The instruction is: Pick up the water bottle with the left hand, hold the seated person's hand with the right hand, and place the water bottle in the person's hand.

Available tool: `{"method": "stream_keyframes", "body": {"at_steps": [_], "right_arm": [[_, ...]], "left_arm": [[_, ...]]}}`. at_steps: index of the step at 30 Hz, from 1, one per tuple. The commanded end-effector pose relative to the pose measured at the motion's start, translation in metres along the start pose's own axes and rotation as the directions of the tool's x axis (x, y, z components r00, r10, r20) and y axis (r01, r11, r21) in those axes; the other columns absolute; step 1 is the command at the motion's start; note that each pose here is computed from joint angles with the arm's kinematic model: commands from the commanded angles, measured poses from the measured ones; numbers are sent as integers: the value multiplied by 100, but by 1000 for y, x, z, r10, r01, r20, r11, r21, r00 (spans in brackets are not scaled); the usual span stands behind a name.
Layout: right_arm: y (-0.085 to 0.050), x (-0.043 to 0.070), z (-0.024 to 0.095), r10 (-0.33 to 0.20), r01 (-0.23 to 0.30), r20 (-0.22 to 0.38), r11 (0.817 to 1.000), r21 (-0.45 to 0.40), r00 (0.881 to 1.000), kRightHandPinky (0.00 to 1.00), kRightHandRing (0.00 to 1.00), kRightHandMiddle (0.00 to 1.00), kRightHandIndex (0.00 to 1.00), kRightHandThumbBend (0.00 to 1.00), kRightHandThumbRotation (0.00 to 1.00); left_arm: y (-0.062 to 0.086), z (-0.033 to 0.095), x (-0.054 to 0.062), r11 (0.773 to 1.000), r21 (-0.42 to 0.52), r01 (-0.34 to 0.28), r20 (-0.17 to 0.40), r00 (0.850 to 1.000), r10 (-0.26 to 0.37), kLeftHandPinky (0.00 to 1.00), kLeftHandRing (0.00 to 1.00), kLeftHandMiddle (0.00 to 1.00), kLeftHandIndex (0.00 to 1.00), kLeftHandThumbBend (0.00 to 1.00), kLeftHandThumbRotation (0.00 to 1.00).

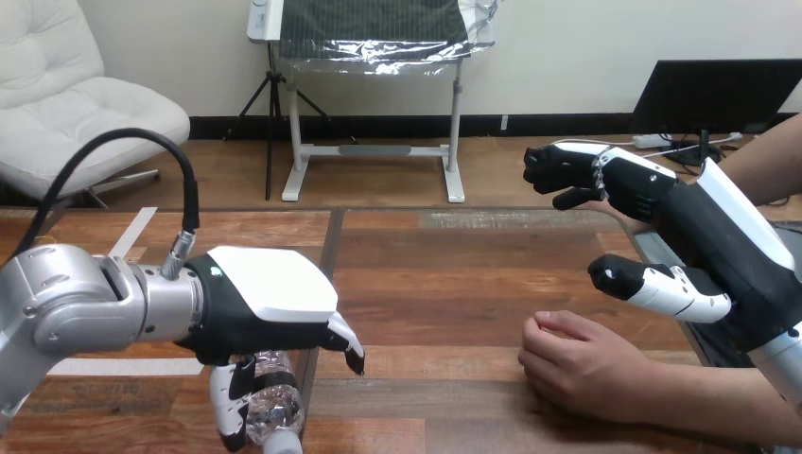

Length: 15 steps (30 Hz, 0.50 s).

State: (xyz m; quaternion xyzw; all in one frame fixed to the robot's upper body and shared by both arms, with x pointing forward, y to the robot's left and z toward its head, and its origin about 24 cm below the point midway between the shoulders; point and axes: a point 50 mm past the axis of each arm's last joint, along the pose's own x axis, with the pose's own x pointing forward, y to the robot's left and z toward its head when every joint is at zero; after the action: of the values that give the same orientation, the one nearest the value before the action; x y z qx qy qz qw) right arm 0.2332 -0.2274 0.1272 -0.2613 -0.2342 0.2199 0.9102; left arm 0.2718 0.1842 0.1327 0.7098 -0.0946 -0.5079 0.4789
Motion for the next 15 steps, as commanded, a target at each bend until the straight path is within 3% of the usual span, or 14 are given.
{"method": "stream_keyframes", "body": {"at_steps": [1,15], "right_arm": [[-14,10,7,-28,29,41,999,-25,999,74,79,80,81,89,84],[-14,10,6,-29,29,31,999,-16,999,75,79,80,81,88,83]], "left_arm": [[5,-1,-4,1000,13,-17,2,1000,17,80,85,87,83,100,8],[3,-2,-4,1000,15,-1,4,1000,1,80,85,87,84,100,11]]}}
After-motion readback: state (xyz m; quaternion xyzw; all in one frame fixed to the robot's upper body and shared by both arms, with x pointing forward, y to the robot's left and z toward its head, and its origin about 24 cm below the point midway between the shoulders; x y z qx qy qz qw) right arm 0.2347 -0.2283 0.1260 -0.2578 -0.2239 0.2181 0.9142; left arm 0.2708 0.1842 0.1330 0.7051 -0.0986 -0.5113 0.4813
